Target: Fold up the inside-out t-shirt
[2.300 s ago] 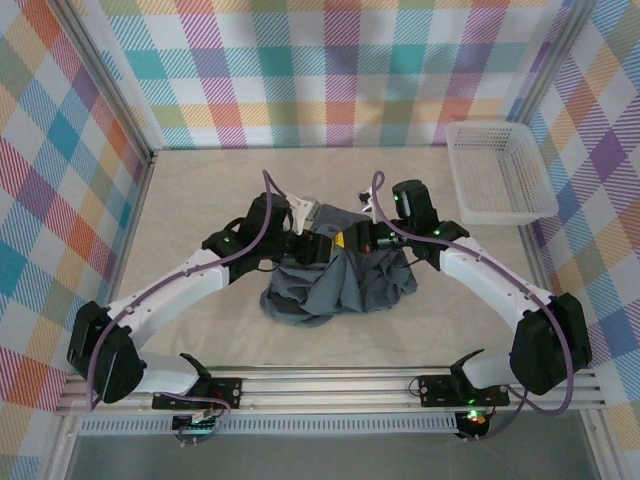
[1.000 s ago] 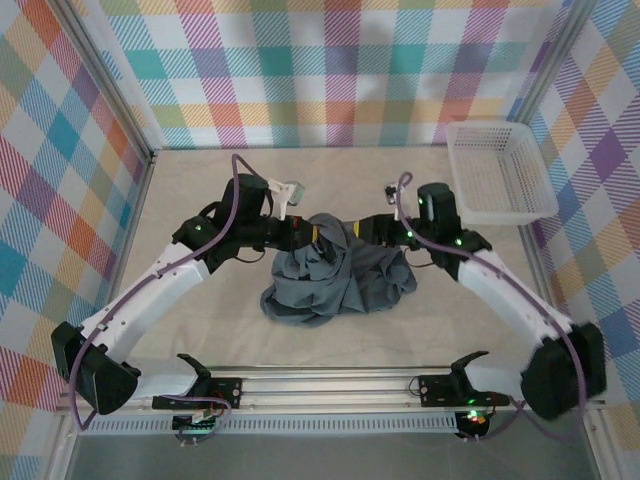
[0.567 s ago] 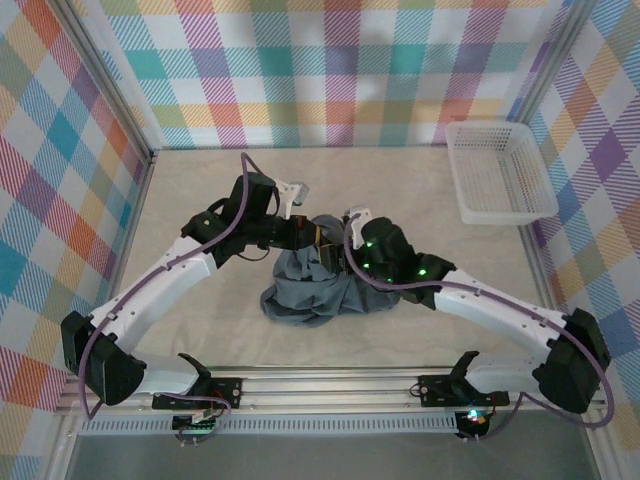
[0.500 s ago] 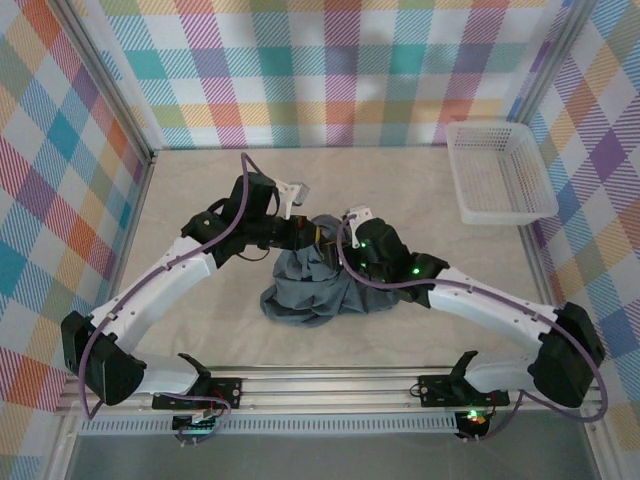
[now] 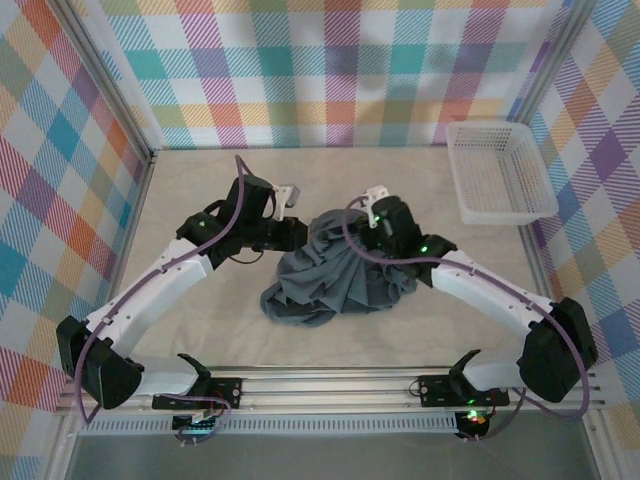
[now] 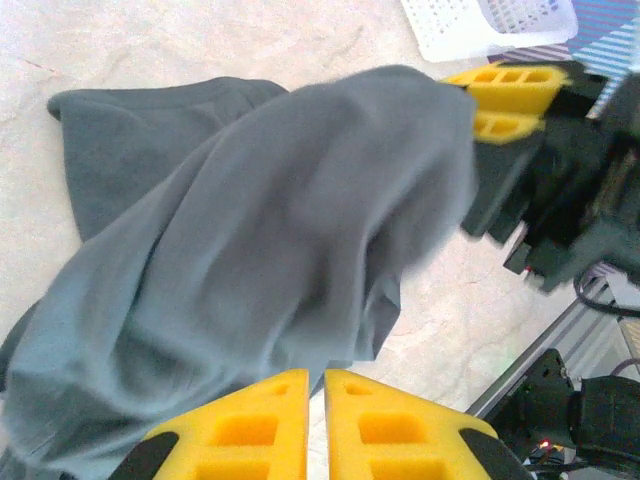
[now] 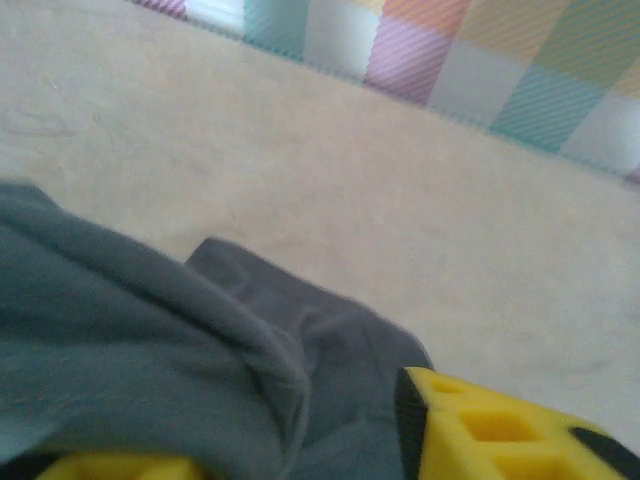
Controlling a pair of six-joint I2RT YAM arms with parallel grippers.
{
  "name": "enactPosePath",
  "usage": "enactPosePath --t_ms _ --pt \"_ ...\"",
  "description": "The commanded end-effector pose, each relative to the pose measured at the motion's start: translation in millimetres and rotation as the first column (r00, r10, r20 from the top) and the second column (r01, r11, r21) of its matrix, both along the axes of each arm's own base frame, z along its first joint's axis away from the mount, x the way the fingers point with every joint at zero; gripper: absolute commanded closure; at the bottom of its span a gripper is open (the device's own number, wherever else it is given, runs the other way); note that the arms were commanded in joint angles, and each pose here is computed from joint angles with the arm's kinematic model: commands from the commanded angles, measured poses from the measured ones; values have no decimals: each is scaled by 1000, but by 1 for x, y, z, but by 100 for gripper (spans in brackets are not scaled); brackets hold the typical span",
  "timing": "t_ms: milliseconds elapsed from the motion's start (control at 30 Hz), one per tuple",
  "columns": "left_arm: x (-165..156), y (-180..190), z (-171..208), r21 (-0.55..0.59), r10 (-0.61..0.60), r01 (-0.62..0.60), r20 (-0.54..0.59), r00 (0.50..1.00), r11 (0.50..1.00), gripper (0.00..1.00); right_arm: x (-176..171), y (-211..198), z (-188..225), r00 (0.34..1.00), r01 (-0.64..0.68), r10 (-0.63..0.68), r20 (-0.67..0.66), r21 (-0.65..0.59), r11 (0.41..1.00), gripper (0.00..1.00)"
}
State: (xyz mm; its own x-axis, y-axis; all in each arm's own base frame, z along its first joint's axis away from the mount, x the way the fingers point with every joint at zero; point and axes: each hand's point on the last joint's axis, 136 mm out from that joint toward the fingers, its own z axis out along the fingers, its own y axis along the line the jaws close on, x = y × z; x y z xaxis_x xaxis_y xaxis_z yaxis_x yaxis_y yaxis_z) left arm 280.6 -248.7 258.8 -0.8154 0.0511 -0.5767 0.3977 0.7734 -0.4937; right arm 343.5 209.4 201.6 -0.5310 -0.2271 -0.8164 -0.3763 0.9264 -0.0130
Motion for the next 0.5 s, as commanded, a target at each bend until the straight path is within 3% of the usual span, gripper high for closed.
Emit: enactPosePath --t_ms 0,133,200,300,367,467 --pt "2 15 7 32 40 -40 23 999 999 88 -19 15 -3 968 -64 118 -221 239 969 93" --pt "4 21 4 72 37 -40 34 999 997 87 -30 28 4 929 -101 216 -301 354 930 100" --pt "-5 5 10 11 -65 65 47 997 998 86 -38 38 12 911 -136 279 -302 419 898 100" --pt "-19 -26 20 -121 -213 220 69 975 968 71 -40 44 20 897 -120 296 -328 463 878 100" --pt "-13 -35 15 -108 -211 219 83 974 970 55 -42 48 26 890 -122 314 -332 490 863 100" --pt "14 -32 -6 -19 -122 124 87 989 992 40 -46 54 35 878 -142 353 -324 528 838 100"
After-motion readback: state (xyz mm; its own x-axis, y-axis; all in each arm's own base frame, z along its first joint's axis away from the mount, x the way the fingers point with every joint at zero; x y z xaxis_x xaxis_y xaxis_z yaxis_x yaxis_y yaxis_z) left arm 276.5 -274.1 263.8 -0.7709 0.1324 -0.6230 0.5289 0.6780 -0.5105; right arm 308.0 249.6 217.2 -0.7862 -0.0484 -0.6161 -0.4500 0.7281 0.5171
